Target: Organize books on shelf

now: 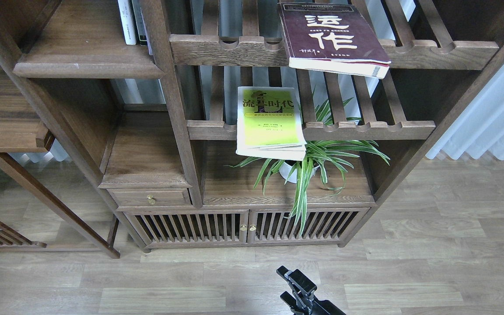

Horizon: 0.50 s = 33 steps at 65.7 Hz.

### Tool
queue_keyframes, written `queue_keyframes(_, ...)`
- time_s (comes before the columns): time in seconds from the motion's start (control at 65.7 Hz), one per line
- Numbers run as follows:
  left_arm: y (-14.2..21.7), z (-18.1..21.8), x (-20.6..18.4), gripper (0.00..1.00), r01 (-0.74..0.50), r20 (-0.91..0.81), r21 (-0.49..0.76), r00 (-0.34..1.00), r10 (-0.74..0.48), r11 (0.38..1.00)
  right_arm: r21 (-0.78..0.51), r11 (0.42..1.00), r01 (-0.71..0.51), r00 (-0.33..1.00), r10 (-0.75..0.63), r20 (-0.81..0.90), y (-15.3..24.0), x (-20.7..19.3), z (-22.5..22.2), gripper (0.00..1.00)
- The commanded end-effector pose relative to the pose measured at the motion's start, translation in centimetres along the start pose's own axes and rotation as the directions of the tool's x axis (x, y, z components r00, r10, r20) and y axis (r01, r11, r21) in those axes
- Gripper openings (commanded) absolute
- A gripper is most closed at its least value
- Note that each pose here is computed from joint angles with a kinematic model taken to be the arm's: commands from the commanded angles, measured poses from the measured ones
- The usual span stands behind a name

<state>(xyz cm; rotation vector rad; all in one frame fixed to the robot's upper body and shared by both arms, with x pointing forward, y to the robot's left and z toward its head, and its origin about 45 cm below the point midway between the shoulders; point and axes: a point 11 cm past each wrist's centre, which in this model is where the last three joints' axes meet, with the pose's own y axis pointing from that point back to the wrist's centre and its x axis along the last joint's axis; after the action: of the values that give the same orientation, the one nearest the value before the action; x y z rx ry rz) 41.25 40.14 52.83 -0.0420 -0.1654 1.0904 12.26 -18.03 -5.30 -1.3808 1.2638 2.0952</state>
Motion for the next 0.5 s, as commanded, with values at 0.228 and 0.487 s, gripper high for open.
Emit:
queue_keyframes(0.228,-4.8,-1.9,-0.9,0.05,-0.011,0.027,0.018,1.000,0.010,1.000,0.001,1.000,0.004,1.000,-0.004,0.002,-0.1,-0.1,0.0,0.99)
queue_keyframes(0.487,-8.1,-2.4,-1.3,0.05,-0.018,-0.021,0.025,1.000,0.018,1.000,-0.001,1.000,0.006,1.000,-0.006,0.000,-0.2,-0.2,-0.1,0.99)
